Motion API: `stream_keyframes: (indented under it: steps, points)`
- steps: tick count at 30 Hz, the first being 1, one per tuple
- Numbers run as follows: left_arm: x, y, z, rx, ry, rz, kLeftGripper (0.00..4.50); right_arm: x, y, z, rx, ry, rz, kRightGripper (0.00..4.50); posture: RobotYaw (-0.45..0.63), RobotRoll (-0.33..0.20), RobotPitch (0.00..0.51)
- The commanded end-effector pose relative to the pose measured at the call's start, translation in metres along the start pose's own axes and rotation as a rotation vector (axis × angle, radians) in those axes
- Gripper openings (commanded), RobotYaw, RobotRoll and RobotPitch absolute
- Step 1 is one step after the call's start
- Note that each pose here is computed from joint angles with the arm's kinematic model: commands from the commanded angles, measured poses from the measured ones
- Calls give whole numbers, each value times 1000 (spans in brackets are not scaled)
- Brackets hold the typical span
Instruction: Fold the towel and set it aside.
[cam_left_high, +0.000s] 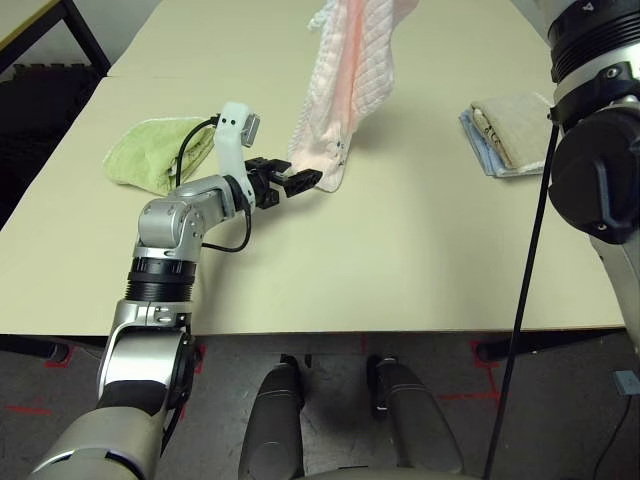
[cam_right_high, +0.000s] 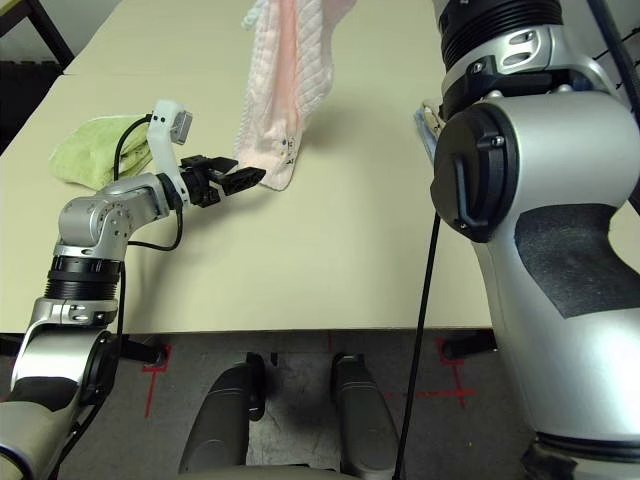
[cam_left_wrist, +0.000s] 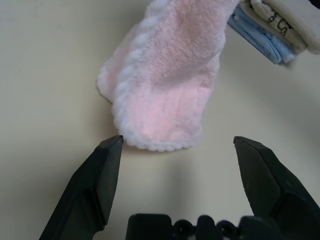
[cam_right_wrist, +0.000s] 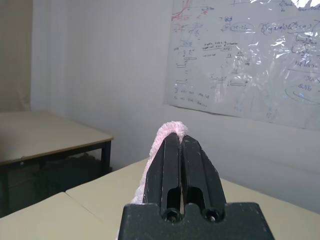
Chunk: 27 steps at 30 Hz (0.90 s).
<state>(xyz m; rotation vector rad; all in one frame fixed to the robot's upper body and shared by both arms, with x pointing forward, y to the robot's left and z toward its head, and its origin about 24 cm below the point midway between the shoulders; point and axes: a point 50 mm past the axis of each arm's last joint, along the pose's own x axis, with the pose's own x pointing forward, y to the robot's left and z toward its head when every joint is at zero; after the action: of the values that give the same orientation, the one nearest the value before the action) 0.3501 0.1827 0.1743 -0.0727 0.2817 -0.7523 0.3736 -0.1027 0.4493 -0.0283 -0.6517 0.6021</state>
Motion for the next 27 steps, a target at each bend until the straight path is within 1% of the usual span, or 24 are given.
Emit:
stream_keyframes:
  steps: [1, 4, 7, 11, 15, 19, 21, 27]
  points:
    - [-4, 6, -10, -12, 23, 11, 4500, 0, -2, 11, -15, -40, 5, 17, 11, 0, 192]
    - [-7, 12, -3, -12, -9, 40, 4500, 0, -2, 12, -16, -44, 9, 17, 6, 0, 192]
    - [-8, 14, -1, -18, -21, 41, 4500, 0, -1, 13, -16, -48, 11, 17, 5, 0, 193]
    - [-2, 14, -1, -24, -43, 16, 4500, 0, -1, 14, -15, -52, 15, 17, 0, 0, 195]
    - [11, 21, -2, -29, -55, 71, 4500, 0, 0, 15, -16, -56, 19, 17, -6, 0, 196]
    - [21, 17, 1, -87, -83, 0, 4500, 0, 0, 16, -21, -57, 20, 17, -11, 0, 197]
    - [24, 15, 1, -101, -83, -25, 4500, 0, 0, 16, -21, -57, 20, 17, -11, 0, 197]
    - [27, 19, -3, -104, -63, -17, 4500, 0, 0, 17, -20, -58, 23, 17, -18, 0, 198]
